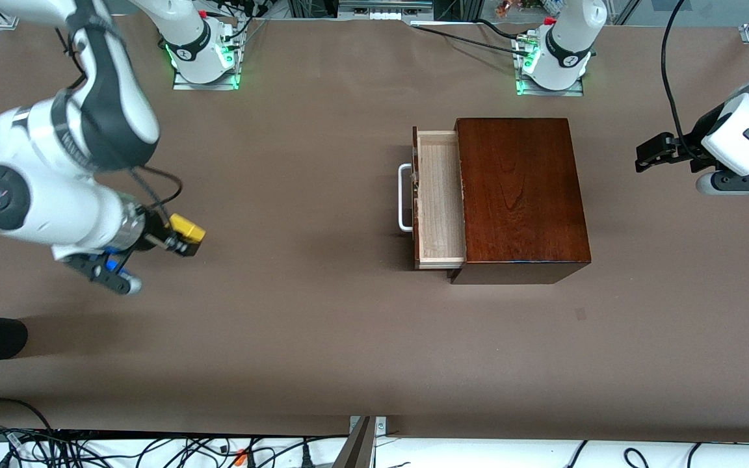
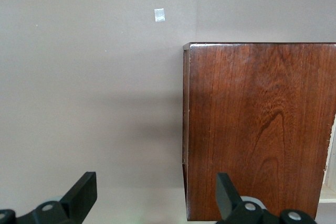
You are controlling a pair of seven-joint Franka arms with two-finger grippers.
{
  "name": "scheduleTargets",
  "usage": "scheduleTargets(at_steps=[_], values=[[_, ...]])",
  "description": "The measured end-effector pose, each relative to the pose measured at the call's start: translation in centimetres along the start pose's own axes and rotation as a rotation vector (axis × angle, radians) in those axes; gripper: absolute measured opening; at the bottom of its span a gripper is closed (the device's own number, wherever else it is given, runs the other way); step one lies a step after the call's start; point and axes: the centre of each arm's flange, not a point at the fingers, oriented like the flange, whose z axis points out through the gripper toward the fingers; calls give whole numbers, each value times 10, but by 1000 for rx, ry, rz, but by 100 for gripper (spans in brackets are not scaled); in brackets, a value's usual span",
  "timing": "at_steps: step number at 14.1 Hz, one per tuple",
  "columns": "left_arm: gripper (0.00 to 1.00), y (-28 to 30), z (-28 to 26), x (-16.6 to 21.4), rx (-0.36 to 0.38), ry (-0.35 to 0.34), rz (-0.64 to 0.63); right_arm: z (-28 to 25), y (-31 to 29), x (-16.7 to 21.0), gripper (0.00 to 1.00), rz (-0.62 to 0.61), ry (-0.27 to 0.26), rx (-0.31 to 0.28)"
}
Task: Open drawer, take yellow block, close drawer
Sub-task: 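Carry the yellow block out onto the table with the right gripper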
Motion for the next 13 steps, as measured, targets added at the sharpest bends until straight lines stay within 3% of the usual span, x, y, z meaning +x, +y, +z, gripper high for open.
scheduleTargets(at_steps=[6,11,13], values=[[100,8,0,-2,-1,-11,34,103,8,63,56,-272,60,43],[100,17,1,-5,0,-27,112,179,-2,78,56,-337,64,34],[100,29,4,-5,-1,-39,154,202,-11,75,56,-353,66,1]])
